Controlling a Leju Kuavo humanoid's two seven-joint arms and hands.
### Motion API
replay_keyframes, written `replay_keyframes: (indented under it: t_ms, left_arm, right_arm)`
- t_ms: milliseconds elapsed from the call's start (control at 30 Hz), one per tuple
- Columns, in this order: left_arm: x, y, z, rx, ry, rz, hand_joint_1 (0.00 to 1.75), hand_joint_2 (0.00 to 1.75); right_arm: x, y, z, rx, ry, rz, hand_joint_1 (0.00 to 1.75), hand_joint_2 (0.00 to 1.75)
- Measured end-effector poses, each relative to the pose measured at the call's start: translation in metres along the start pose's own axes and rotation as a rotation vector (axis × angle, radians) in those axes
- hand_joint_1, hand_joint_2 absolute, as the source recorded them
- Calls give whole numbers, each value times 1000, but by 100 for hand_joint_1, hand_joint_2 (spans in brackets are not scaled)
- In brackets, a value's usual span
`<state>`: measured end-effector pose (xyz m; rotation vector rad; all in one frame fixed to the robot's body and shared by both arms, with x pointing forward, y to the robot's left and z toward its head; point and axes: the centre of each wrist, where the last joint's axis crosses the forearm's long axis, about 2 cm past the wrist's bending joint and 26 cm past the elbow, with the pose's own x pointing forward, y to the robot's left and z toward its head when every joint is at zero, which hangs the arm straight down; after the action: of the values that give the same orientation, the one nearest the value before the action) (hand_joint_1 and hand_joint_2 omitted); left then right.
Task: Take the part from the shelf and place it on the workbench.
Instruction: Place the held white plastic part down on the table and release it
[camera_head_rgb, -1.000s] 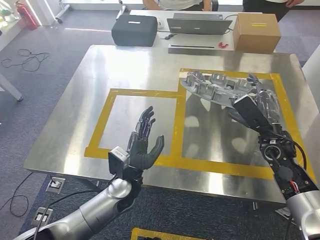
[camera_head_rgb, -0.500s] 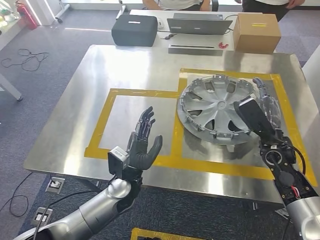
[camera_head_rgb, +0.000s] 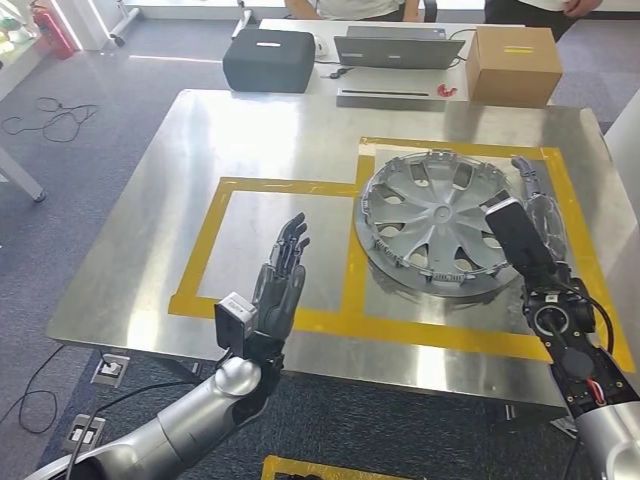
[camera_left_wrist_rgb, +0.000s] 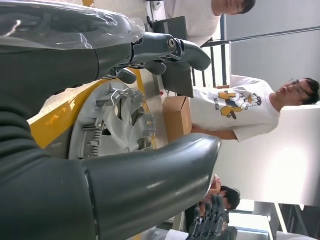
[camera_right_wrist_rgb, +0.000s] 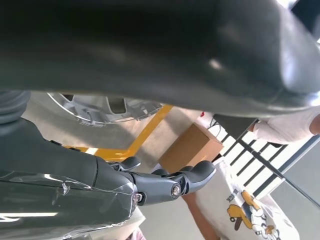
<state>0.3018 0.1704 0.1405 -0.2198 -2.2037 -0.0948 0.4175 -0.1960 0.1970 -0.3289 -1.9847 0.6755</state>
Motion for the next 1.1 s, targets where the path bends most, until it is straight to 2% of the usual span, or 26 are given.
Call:
replay_keyframes:
  t_ms: [367,800,967,1100]
  left_arm:
    - [3,2,3,15,-5,-14,0,0]
    - [9,6,18,57,24,-53,0,0]
    - [11,5,20,60,26,-50,0,0]
    - [12,5,20,61,25,-48,0,0]
  right_arm:
    - [9,0,34,-48,25,-184,0,0]
    - [70,36,108,0,-85,-446,0,0]
    - [82,42,124,25,-101,-497,0,0]
    - [88,41,126,33,-122,-511,0,0]
